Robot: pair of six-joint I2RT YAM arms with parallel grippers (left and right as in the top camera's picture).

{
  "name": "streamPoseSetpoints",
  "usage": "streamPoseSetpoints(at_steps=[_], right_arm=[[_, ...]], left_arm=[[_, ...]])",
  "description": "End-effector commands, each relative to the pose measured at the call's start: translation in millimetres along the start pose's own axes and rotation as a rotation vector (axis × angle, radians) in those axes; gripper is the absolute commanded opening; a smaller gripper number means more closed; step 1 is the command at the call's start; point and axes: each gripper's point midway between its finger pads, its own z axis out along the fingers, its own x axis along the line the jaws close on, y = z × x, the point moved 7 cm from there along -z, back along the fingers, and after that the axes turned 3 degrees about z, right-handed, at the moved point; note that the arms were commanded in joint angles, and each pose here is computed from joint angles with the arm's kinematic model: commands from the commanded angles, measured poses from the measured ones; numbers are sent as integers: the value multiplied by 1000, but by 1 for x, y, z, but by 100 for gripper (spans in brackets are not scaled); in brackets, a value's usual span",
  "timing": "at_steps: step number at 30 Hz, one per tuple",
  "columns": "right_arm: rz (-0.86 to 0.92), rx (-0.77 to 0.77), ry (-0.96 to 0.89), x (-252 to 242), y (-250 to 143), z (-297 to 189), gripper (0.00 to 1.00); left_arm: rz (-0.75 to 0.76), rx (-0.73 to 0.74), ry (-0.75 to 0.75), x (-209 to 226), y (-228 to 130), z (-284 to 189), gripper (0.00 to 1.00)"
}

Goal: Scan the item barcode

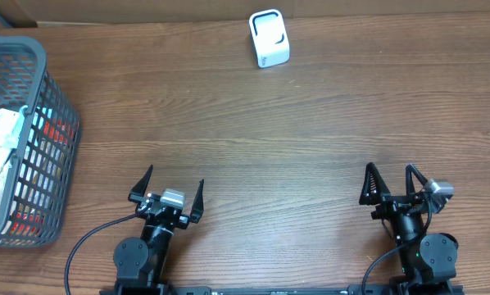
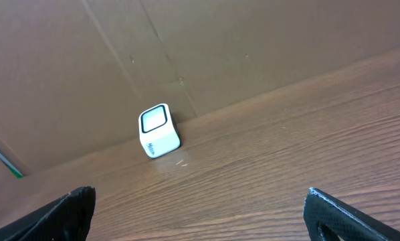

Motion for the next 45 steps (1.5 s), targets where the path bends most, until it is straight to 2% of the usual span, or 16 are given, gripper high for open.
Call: streamPoseSetpoints(at_steps=[1, 45], right_arm=[[-4, -14, -15, -3, 0, 0, 100], [-4, -15, -18, -3, 0, 0, 100]], left_arm=[[13, -10, -12, -2, 0, 0, 100], [13, -4, 2, -1, -1, 0, 100]])
